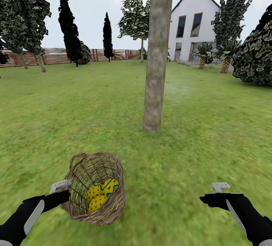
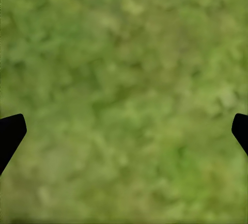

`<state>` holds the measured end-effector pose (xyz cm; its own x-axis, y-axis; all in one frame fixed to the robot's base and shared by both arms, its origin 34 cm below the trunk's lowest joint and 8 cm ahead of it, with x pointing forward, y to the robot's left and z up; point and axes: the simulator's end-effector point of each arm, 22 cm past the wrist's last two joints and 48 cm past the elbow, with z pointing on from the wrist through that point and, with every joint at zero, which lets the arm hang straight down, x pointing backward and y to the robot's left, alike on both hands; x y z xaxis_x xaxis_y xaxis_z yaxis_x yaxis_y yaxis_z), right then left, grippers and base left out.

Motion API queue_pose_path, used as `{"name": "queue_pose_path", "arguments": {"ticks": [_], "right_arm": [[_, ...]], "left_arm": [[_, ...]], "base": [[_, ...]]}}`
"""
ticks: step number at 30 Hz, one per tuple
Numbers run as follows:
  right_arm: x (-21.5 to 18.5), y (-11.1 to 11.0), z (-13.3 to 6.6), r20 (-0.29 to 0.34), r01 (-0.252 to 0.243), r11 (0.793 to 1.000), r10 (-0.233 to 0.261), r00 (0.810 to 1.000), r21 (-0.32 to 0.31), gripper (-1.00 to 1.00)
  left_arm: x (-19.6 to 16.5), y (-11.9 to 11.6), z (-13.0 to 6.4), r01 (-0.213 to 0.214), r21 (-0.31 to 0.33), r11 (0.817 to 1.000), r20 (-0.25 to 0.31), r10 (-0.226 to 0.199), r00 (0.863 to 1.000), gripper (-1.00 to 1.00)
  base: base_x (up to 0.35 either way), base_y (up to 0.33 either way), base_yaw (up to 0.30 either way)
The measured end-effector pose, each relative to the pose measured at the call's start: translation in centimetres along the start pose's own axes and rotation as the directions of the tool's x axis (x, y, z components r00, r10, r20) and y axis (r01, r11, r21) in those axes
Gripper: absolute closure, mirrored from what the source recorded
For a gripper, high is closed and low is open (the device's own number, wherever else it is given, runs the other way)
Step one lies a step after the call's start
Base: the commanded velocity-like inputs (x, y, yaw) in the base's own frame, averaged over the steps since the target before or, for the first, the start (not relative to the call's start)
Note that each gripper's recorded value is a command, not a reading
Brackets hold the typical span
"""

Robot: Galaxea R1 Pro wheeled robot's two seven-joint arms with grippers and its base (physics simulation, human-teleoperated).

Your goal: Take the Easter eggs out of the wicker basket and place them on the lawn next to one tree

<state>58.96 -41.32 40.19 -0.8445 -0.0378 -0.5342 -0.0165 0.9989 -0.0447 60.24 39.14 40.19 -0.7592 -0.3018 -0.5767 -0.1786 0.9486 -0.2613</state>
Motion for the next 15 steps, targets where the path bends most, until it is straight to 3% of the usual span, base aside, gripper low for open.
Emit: {"name": "queue_pose_path", "arguments": {"ticks": [15], "right_arm": [[0.0, 0.1, 0.0, 0.000, 0.000, 1.000, 0.000, 1.000, -0.001, -1.00]], "left_arm": [[0.6, -1.2, 0.5, 0.004, 0.016, 1.000, -0.001, -0.004, 1.000, 1.00]], "base": [[0.000, 0.000, 0.000]]}}
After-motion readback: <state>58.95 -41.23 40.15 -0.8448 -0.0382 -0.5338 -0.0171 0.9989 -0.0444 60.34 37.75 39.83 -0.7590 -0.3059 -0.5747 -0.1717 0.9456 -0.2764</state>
